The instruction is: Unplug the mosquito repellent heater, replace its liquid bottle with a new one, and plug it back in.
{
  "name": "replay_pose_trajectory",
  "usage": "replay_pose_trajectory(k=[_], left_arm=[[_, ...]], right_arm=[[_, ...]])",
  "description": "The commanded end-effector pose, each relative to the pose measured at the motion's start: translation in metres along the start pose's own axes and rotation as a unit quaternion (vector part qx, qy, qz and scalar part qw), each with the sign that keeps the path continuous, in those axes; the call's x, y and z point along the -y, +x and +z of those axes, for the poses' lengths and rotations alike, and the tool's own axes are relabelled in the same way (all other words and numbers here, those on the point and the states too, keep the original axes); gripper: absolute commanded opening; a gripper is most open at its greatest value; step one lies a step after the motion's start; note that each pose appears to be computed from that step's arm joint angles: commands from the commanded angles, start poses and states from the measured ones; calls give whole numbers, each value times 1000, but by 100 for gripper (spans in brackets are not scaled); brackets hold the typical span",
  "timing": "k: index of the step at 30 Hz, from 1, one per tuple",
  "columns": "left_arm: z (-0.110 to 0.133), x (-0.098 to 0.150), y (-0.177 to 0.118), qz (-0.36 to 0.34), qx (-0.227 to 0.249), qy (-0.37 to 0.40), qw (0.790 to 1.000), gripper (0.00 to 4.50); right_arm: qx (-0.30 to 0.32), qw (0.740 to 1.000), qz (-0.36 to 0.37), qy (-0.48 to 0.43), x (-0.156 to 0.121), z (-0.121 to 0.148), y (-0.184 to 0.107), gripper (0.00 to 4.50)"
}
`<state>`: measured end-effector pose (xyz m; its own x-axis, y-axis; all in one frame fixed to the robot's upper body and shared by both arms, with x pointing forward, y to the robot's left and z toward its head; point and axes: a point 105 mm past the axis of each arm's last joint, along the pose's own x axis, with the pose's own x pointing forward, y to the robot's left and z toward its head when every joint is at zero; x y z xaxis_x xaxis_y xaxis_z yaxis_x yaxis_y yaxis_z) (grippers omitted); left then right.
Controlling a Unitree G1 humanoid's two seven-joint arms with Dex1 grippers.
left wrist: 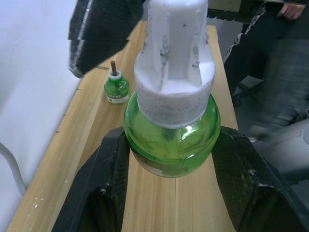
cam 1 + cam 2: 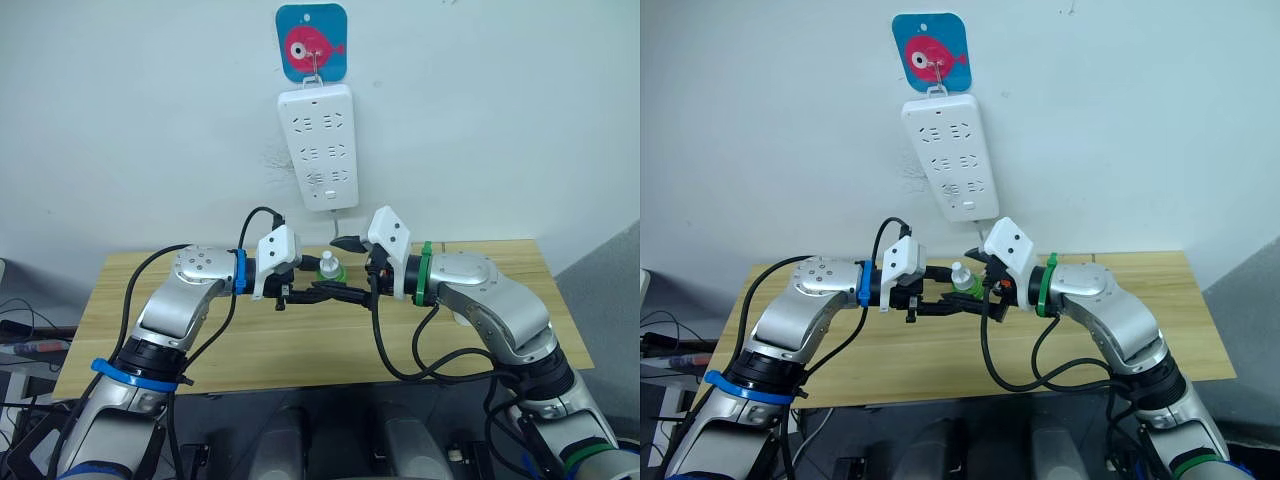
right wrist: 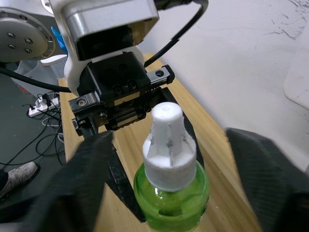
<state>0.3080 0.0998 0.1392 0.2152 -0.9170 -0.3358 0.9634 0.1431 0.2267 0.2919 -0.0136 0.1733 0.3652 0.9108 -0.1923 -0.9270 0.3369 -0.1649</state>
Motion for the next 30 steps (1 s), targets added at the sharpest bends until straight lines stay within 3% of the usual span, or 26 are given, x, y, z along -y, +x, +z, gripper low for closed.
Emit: replay_pose_trajectory(k=[1, 5, 6, 12, 19, 23, 30], left_arm=[[15, 1, -2, -5, 23, 19, 1000, 218], [16, 2, -3, -3, 32, 6, 999, 218], [16, 2, -3, -3, 33, 5, 999, 218], [17, 3, -6, -4, 54, -21, 998, 218], [3, -12, -11, 51, 49, -30, 997, 440], [16, -10, -5, 53, 94, -68, 992, 442], [27, 2, 5, 8, 108, -90, 990, 442]], right_arm=[[15, 1000, 0, -26, -3, 8, 0, 252], [11, 999, 2, -41, -4, 7, -1, 107], [12, 999, 2, -41, -4, 7, -1, 102], [38, 999, -15, -27, 4, 17, -9, 102], [65, 997, -44, 11, 16, 26, -23, 102], [68, 996, -44, 23, 15, 27, -25, 102], [72, 996, -31, 34, 6, 28, -25, 102]])
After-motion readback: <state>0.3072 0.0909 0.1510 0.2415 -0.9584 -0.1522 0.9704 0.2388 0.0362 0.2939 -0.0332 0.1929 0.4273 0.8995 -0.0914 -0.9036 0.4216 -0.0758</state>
